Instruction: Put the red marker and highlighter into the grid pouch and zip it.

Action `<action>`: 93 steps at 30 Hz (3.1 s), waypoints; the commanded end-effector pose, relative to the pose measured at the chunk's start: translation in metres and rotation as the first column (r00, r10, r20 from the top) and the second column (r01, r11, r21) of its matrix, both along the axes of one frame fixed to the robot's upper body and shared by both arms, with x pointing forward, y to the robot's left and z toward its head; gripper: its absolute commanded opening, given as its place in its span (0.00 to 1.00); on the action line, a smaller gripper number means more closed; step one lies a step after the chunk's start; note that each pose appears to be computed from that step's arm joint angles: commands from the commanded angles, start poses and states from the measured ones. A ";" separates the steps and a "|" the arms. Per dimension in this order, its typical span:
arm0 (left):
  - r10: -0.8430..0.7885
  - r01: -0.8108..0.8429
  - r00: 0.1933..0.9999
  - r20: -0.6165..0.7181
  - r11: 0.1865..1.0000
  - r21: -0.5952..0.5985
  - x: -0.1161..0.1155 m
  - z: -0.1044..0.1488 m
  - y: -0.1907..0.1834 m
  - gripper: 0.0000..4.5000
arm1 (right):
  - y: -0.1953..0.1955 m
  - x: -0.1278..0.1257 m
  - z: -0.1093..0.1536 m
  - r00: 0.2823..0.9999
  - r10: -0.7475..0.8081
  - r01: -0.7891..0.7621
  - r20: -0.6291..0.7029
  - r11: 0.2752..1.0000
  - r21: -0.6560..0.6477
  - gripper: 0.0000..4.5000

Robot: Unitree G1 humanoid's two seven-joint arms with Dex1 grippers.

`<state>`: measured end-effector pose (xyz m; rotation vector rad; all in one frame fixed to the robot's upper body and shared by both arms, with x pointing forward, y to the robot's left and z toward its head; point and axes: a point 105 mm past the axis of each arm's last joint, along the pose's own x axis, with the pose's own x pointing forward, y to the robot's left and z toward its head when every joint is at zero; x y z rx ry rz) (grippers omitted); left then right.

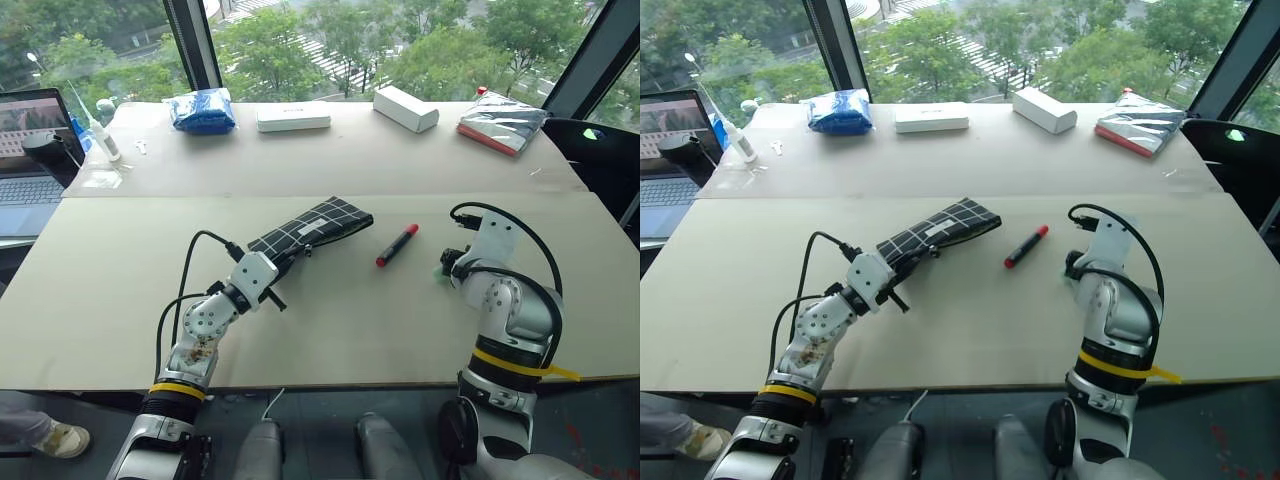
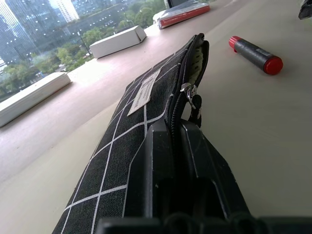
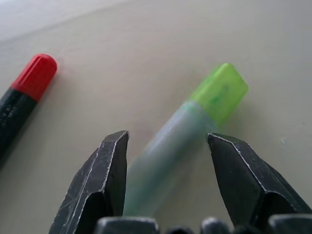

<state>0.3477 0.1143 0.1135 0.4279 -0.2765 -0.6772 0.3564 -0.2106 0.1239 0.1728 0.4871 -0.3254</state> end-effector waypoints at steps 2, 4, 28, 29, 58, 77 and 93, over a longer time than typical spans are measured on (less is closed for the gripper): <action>0.000 0.001 0.999 0.047 1.000 -0.020 0.001 0.014 0.001 0.00 | 0.007 -0.002 -0.010 1.000 0.001 0.000 -0.031 0.999 0.032 0.63; 0.001 0.000 0.999 0.049 1.000 -0.019 0.002 0.015 0.001 0.00 | 0.007 -0.003 -0.018 0.998 -0.007 0.010 -0.054 0.999 0.051 0.63; -0.021 0.023 0.998 0.053 0.999 -0.035 0.001 0.022 0.001 0.00 | 0.025 0.035 0.069 0.877 0.332 -0.270 0.348 0.939 -0.216 0.22; -0.033 0.035 0.998 0.052 0.999 -0.035 -0.001 0.023 0.001 0.00 | 0.037 0.036 0.100 0.768 0.499 -0.337 0.401 0.848 -0.410 0.22; -0.062 0.062 0.997 0.047 0.998 -0.003 -0.008 0.025 -0.001 0.00 | 0.060 -0.003 0.062 0.131 0.917 -0.507 -0.377 -0.265 -0.820 0.22; -0.067 0.066 0.997 0.044 0.998 0.017 -0.009 0.018 -0.001 0.00 | 0.044 0.028 0.060 0.259 0.878 -0.583 -0.402 -0.189 -0.790 0.22; -0.095 0.092 0.994 0.049 0.995 0.049 -0.010 0.014 -0.004 0.00 | 0.071 0.032 0.064 0.240 0.911 -0.741 -0.337 -0.052 -0.669 0.22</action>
